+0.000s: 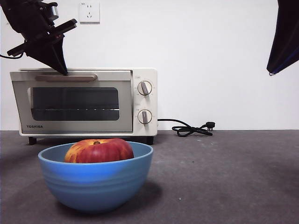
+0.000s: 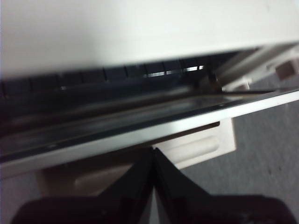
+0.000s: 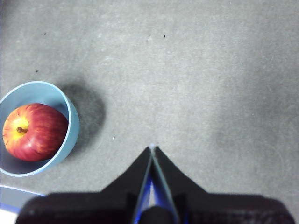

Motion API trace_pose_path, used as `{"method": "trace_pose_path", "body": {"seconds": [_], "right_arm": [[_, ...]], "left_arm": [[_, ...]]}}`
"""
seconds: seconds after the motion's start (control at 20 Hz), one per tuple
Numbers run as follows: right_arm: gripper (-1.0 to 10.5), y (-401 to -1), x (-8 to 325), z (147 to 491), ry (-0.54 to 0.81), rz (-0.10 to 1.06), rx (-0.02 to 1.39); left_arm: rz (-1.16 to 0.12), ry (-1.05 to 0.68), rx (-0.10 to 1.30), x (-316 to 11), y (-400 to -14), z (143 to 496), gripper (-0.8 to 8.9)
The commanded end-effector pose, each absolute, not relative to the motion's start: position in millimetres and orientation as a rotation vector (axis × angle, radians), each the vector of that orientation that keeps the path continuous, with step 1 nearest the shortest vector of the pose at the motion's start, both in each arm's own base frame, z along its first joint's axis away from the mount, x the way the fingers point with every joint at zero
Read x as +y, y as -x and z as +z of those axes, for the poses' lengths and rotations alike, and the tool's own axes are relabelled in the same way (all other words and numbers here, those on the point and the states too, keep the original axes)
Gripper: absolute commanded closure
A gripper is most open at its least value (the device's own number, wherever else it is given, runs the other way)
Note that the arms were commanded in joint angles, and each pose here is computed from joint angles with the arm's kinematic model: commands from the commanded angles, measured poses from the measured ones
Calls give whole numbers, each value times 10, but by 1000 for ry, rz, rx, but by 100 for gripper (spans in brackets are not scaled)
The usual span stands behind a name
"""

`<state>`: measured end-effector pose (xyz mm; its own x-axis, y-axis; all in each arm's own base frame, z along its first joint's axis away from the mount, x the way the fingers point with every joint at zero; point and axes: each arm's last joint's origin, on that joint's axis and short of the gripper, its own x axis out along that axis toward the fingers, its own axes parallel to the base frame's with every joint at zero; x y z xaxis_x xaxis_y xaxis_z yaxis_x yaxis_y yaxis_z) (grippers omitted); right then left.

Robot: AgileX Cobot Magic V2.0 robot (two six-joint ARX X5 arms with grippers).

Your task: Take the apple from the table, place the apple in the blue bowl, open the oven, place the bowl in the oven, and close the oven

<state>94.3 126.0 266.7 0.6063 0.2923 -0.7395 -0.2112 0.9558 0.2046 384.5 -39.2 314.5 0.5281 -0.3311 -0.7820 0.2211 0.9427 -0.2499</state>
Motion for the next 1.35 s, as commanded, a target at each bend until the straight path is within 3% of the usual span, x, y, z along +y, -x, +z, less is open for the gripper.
{"method": "trace_pose_path", "body": {"seconds": [0.05,0.4,1.35], "right_arm": [[953,-941,1258,2639,-91,289,874],[953,-941,1258,2639,-82,294,873],[953,-938,1261,2638,-52,318,875]], "left_arm": [[-279,90,1107,-390,-3913,2734,819],[-284,28,1076,-566,-3779,2834,820],[-247,103,1152,-577,-3262,2044,819]]}}
